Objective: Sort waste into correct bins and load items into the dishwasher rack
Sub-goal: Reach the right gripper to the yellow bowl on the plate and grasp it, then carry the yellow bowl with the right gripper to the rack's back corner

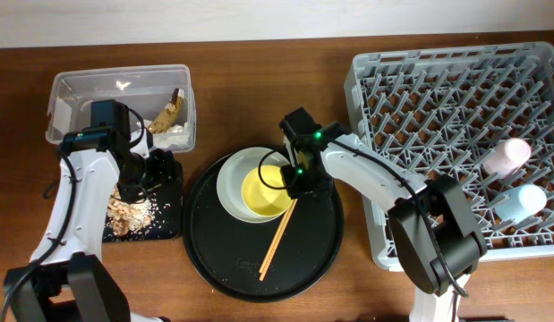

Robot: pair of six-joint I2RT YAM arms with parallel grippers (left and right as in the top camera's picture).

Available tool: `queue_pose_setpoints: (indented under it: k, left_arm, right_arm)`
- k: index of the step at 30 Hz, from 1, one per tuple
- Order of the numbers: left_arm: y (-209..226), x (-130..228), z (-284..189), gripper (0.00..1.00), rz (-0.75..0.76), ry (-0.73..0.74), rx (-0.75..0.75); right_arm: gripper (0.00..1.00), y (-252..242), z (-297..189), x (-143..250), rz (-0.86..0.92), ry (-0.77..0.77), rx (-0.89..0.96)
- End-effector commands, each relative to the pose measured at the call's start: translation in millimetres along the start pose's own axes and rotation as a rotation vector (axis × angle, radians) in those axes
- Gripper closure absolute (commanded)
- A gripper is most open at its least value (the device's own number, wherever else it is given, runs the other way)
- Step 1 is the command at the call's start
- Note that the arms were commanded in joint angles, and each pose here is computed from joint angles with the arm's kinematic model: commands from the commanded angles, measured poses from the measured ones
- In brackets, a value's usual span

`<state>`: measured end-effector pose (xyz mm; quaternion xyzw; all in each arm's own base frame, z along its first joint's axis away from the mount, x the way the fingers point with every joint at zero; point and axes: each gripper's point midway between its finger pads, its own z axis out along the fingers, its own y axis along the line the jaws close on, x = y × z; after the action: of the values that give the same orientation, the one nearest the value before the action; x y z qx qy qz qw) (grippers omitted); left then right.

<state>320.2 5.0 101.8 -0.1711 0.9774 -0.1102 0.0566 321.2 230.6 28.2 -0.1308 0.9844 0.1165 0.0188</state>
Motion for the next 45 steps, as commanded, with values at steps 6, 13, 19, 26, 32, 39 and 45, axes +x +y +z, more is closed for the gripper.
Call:
queue_pose_setpoints:
  k: [6, 13, 19, 26, 32, 39, 45]
  left_arm:
    - [-0.1, -1.2, -6.2, 0.27, -0.008, -0.020, 0.002]
    - [-0.1, -1.4, -6.2, 0.27, -0.008, -0.021, 0.002]
    - [-0.1, -1.4, -6.2, 0.27, -0.008, -0.021, 0.002]
    - [-0.5, -3.3, -6.2, 0.26, -0.006, -0.028, 0.004]
    - [-0.7, -4.1, -6.2, 0.26, -0.006, -0.032, 0.004]
    - [-0.8, -4.1, -6.2, 0.26, -0.006, -0.031, 0.005]
    - [-0.8, -4.0, -6.2, 0.26, -0.006, -0.031, 0.005]
  right_arm:
    - [0.96, -1.5, -29.0, -25.6, 0.023, -0.061, 0.019]
    - [0.96, -41.1, -136.4, -64.2, 0.050, -0.240, 0.165]
    - [0.96, -135.4, -224.8, -72.0, 0.243, -0.422, 0.384]
    - [0.96, -248.1, -268.3, -57.2, 0.493, -0.510, 0.556]
    - [0.95, -330.8, -322.0, -55.6, 0.675, -0.714, 0.723]
    - [0.91, -419.7, -356.6, -10.2, 0.910, -0.712, 1.176]
    - [0.92, -461.5, -348.2, 15.8, 1.015, -0.596, 1.489]
